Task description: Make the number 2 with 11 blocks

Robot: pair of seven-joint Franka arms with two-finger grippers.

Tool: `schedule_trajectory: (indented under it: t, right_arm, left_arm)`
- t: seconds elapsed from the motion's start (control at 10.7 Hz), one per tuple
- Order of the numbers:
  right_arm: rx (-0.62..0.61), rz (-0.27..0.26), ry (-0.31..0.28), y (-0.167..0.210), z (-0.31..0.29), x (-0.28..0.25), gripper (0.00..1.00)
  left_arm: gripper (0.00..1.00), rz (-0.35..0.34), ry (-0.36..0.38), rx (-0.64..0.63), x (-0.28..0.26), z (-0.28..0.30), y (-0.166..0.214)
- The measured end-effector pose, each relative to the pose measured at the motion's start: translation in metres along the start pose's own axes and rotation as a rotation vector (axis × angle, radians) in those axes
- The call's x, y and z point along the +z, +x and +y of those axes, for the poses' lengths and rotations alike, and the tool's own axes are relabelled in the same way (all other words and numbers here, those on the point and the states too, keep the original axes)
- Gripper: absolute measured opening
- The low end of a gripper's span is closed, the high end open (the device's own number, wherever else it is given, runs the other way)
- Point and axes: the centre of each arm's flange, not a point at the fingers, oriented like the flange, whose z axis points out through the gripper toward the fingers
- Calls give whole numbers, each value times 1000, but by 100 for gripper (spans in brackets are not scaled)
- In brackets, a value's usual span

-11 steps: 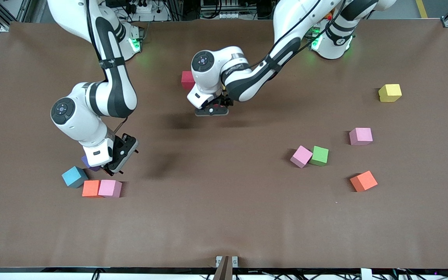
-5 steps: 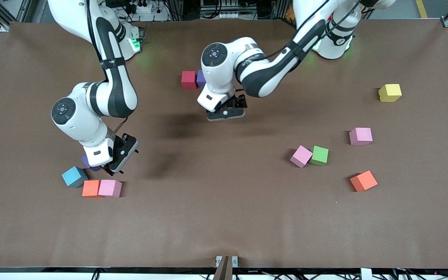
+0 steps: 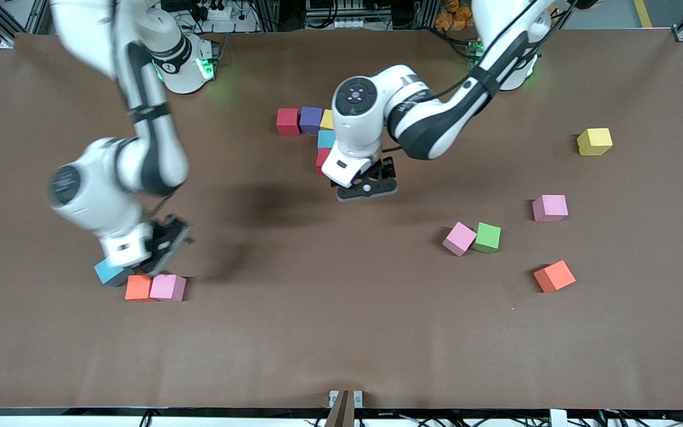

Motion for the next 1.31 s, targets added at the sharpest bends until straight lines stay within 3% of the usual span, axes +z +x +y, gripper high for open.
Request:
schedule_trajectory:
  t: [0.19,0.47,0.94,1.31]
  right_arm:
    - [13,8,9,-28,25,-5,100]
    - [-20,8,23,-6,11,5,100]
    - [-40,-20,47,-2,10,41,100]
    - [-254,-18,51,6,20,66,100]
  left_arm:
    - [100,22,-8,18,-14,-28,31]
    - [100,55,-23,9,-37,-54,59]
    - [100,93,-29,40,-60,-89,88]
    - [100,83,-45,47,-66,-118,111]
